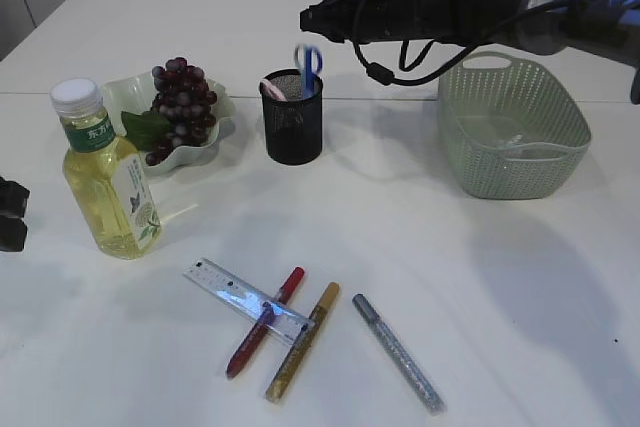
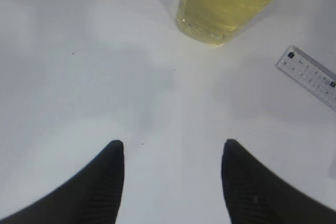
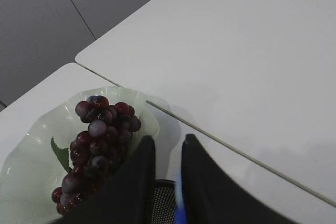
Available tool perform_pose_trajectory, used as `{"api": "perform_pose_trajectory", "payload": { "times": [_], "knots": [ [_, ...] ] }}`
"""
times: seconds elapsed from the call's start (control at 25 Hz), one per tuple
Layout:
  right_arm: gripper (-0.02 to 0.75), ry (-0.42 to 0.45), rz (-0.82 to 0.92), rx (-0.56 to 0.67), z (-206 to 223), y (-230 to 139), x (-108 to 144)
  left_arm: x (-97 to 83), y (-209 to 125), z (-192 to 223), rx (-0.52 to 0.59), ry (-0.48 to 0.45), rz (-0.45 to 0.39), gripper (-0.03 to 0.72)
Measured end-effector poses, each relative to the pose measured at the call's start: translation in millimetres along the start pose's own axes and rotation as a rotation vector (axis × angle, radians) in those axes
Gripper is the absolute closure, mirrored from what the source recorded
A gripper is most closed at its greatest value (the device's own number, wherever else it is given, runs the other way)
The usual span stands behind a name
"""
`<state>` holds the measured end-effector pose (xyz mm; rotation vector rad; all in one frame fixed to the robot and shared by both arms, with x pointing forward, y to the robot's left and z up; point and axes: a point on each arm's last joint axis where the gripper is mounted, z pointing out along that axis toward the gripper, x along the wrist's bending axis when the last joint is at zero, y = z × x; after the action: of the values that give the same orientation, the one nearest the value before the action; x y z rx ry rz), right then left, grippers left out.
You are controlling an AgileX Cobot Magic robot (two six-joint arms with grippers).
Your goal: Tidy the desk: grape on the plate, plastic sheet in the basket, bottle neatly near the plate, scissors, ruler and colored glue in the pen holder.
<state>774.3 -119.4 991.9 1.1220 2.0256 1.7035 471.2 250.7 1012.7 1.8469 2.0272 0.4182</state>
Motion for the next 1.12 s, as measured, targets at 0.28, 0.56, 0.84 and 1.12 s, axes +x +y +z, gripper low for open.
{"api": "perform_pose_trajectory", "payload": {
  "times": [0.28, 0.56, 0.84, 1.12],
  "knots": [
    [0.418, 0.013, 0.028, -0.012, 0, 1, 1, 0.0, 0, 0, 0.000, 0.000, 0.000, 0.264],
    [0.402, -0.063, 0.103, 0.206, -20, 10, 10, 1.1, -2, 0, 0.022, 0.012, 0.007, 0.264],
    [0.402, -0.103, 0.201, 0.561, -73, 36, 51, 2.3, -5, 0, 0.050, 0.023, 0.055, 0.264],
    [0.402, -0.191, 0.110, 0.767, -75, 35, 117, 2.8, -5, 0, 0.053, 0.029, 0.073, 0.264]
  ]
}}
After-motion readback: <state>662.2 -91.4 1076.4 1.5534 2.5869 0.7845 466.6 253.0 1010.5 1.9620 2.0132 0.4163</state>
